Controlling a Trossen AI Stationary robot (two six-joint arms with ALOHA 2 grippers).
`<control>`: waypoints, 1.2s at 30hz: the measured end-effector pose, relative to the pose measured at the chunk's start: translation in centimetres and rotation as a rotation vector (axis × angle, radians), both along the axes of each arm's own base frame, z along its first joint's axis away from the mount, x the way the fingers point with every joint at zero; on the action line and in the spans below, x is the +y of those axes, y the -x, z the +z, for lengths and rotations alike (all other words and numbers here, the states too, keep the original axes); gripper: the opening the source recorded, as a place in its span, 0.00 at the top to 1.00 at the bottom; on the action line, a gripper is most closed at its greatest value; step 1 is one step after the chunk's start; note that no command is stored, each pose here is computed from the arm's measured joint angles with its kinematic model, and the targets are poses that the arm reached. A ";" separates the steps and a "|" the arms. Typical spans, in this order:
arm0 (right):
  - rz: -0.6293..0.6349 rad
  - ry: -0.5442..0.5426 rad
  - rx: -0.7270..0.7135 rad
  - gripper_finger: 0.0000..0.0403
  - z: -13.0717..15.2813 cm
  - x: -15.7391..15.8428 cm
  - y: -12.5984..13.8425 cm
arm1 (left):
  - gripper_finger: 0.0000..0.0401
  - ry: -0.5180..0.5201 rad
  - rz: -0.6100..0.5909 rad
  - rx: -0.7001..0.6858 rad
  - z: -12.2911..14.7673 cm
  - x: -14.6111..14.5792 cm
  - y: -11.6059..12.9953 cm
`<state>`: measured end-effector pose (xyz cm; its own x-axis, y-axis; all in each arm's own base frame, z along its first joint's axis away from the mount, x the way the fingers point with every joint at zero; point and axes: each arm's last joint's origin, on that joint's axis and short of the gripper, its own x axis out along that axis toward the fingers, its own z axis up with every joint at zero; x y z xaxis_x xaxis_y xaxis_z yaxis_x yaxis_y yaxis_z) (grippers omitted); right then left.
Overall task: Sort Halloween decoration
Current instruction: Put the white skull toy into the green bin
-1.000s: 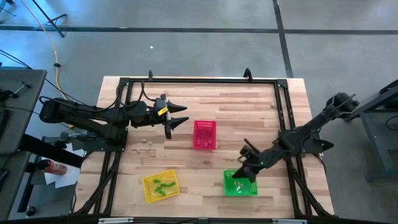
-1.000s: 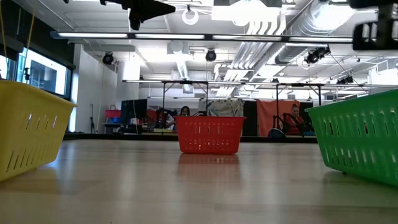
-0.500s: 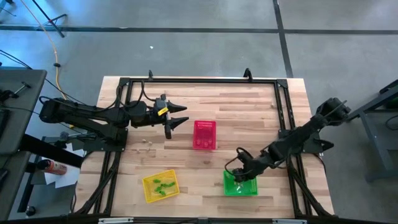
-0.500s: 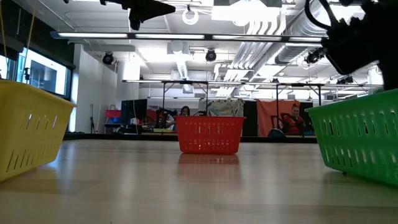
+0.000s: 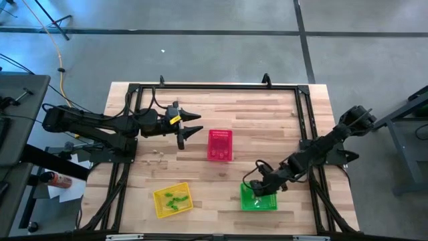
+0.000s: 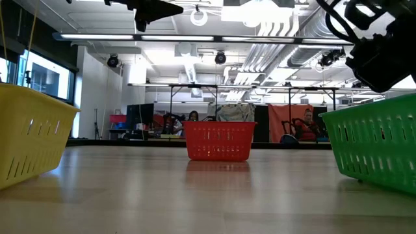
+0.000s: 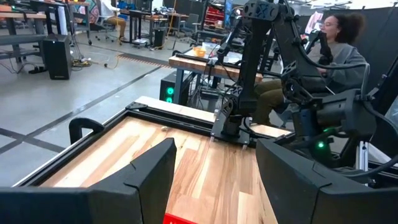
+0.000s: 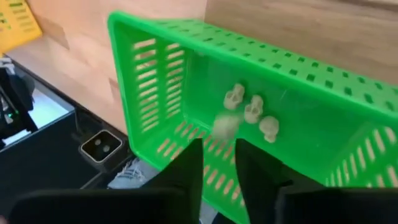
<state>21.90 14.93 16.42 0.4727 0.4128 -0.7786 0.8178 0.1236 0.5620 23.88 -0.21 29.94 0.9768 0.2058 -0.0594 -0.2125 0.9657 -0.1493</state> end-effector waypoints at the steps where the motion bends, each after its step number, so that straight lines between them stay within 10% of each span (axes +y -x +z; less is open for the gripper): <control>1: 0.002 -0.003 -0.003 0.77 0.0 0.0 0.0 | 0.47 0.000 0.000 0.000 0.0 0.0 0.0; 13: 0.141 0.004 -0.345 0.63 3.1 0.4 -0.7 | 0.47 0.017 -0.009 -0.004 0.0 0.0 0.0; 20: -0.027 0.517 -0.927 0.63 9.0 -2.7 -1.9 | 0.47 0.023 -0.094 -0.003 0.0 -0.3 0.0; 26: -0.071 1.093 -1.059 0.63 11.8 -6.6 -2.7 | 0.47 0.024 -0.129 -0.005 0.0 -0.4 0.0; 36: 0.033 1.253 -1.043 0.63 11.7 -12.3 -4.3 | 0.47 -0.052 -0.163 -0.003 0.1 -0.5 -0.1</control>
